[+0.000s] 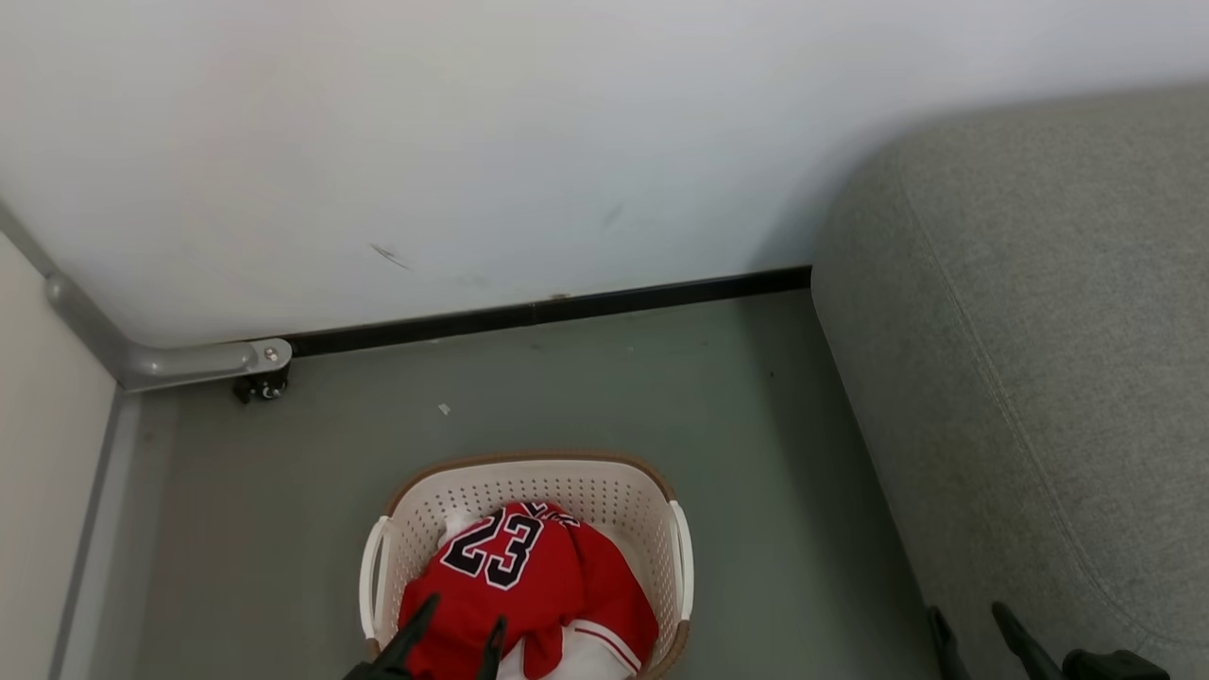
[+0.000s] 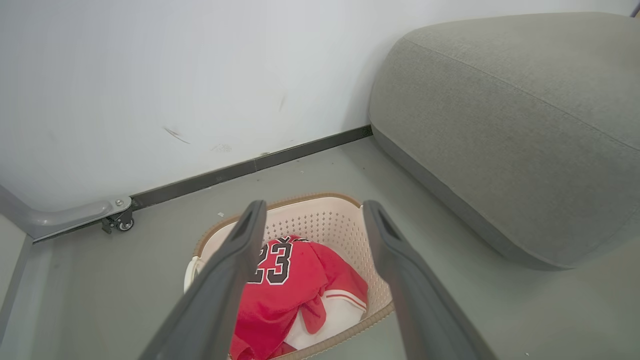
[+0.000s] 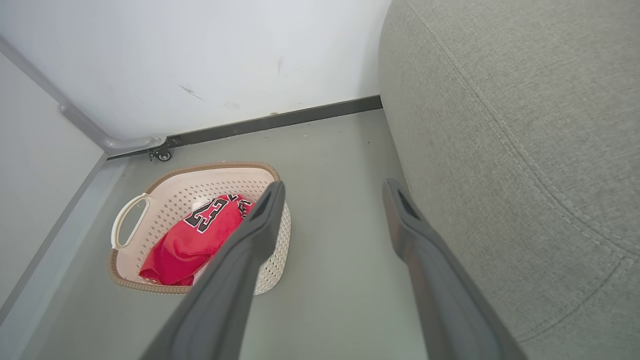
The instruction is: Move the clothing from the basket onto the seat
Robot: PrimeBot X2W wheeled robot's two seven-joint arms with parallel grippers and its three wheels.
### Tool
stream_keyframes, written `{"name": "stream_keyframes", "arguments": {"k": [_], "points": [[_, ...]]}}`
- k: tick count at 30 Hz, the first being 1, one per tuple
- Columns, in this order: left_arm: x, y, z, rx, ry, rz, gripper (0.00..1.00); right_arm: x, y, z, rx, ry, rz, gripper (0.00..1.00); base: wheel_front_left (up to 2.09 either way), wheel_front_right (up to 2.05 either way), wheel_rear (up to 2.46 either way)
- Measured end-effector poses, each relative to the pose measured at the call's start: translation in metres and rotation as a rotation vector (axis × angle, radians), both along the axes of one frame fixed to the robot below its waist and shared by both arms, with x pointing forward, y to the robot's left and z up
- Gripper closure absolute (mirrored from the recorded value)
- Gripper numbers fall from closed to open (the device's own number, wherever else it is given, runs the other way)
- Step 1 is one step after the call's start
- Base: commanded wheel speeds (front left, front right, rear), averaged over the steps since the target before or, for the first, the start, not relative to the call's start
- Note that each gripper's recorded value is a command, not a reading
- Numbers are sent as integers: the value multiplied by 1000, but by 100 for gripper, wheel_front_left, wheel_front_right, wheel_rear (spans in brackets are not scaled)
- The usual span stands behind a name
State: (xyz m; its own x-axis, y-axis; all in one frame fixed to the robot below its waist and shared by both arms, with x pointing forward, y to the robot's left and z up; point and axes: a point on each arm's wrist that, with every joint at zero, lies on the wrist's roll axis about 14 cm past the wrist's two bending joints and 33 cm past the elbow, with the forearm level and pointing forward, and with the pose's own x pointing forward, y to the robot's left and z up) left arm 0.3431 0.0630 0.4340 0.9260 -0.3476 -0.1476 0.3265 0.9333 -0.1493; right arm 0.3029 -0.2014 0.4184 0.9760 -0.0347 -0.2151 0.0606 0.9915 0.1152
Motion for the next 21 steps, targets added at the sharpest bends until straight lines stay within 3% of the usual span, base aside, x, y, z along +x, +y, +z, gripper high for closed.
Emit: {"name": "stream_keyframes", "arguments": {"k": [21], "points": [[61, -17, -67, 109, 124, -145, 0, 17, 10, -5, 37, 33, 0, 0, 0, 0, 0]]}}
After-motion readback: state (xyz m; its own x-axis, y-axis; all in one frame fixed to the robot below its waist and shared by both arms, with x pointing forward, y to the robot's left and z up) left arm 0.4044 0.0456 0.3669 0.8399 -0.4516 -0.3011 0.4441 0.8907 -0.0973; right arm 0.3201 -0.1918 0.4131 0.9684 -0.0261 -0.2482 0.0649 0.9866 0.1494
